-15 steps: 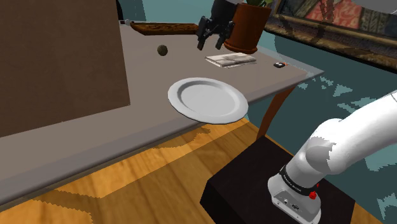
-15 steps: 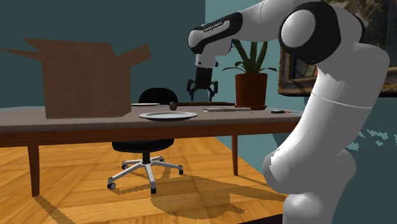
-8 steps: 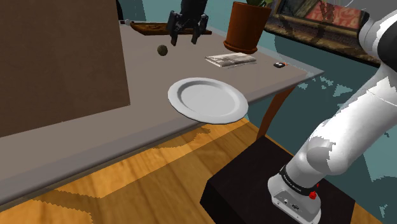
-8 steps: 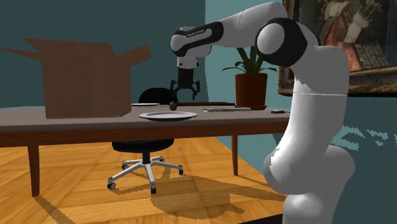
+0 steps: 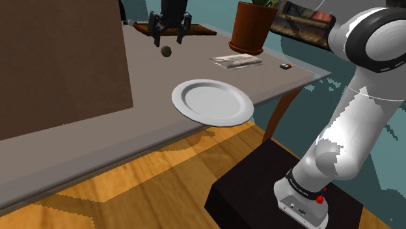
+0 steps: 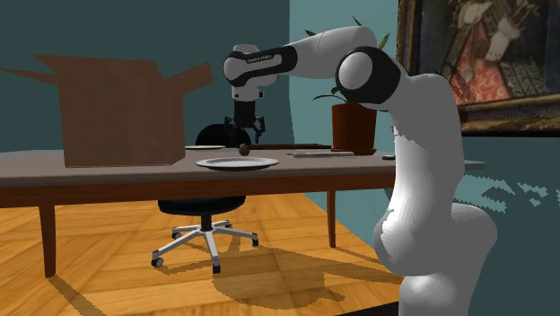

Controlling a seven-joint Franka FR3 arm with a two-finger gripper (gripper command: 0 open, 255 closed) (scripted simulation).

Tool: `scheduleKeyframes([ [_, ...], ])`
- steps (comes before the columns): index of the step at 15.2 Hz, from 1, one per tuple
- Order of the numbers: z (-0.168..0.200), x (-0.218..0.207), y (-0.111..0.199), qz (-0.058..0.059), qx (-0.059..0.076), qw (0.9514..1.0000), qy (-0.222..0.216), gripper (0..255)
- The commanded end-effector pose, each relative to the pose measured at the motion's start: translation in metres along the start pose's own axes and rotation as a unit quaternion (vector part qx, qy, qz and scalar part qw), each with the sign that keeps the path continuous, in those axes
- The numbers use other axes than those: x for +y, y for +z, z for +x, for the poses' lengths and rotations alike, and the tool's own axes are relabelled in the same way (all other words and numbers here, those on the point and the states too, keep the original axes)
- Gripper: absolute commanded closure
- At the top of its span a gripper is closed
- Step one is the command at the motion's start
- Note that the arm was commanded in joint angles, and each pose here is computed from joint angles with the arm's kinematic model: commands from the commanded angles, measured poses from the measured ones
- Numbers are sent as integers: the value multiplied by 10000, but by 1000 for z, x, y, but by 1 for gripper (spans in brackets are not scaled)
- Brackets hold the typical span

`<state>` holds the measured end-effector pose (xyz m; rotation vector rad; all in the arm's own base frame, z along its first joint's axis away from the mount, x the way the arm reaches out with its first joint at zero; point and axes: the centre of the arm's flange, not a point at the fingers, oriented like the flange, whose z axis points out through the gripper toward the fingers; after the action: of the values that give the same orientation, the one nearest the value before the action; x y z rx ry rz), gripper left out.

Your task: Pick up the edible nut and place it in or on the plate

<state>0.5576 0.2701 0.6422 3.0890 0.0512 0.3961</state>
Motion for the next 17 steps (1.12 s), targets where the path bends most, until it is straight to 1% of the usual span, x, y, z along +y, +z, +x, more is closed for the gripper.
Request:
scheduleKeyframes([
  [1,0,-1,11,-2,3,10000,-2,0],
  [4,0,-1,30,-2,3,10000,-2,0],
  [12,0,-1,30,-2,3,10000,-2,0],
  [13,0,-1,30,-2,3,10000,-2,255],
  [17,1,-1,30,-2,3,10000,-2,255],
])
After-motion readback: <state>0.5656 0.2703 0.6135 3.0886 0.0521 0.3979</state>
